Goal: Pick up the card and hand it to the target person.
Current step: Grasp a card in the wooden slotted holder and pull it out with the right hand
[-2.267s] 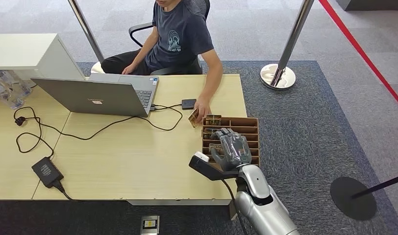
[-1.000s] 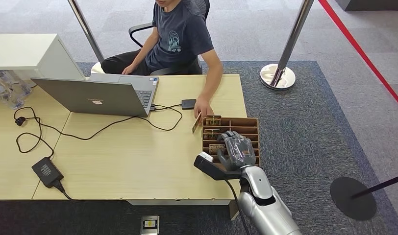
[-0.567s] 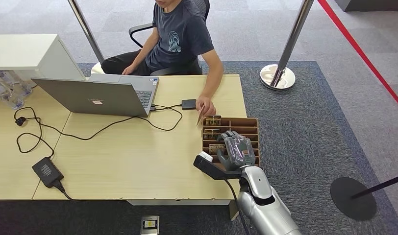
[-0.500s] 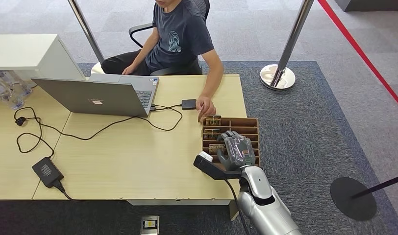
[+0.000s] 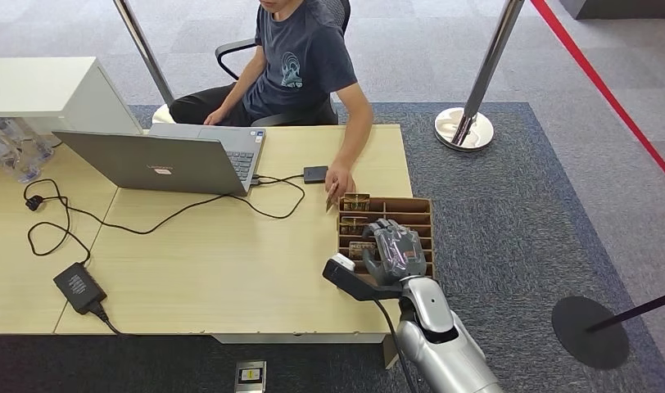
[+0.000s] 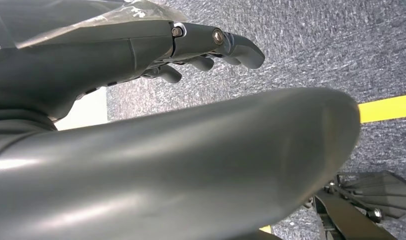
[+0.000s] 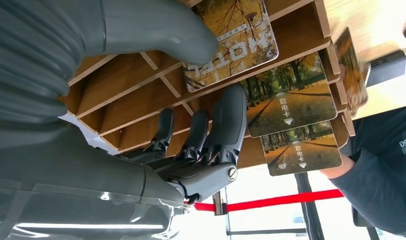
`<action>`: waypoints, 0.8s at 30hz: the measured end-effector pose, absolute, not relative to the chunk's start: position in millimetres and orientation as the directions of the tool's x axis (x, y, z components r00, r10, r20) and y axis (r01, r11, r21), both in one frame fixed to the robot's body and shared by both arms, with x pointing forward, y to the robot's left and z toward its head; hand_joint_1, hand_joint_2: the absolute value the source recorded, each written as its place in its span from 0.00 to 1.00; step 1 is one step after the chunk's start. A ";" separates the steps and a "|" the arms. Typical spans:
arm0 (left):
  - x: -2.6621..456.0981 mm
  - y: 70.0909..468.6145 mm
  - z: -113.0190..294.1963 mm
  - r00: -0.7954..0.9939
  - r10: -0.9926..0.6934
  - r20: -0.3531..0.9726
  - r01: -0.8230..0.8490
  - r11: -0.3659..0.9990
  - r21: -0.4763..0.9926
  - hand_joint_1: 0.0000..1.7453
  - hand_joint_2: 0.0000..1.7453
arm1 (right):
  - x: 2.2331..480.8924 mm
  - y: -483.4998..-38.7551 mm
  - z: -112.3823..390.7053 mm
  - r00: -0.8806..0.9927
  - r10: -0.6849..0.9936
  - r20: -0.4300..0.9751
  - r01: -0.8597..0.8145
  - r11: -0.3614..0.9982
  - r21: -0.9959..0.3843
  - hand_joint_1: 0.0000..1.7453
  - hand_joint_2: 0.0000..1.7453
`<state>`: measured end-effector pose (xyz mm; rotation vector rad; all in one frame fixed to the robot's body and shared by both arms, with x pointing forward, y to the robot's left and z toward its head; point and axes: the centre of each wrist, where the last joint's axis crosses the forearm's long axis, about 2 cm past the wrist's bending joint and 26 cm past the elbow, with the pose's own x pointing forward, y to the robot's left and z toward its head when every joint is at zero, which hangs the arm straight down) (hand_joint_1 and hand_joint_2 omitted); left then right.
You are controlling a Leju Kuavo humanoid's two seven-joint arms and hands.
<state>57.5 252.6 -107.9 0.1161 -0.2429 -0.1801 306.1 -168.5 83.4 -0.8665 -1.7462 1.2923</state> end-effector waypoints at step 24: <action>57.4 252.5 -108.0 0.955 -0.194 0.225 0.167 0.977 0.133 0.00 0.00 | 305.3 -161.8 84.6 -0.460 0.870 0.178 0.060 0.231 -0.971 0.54 1.00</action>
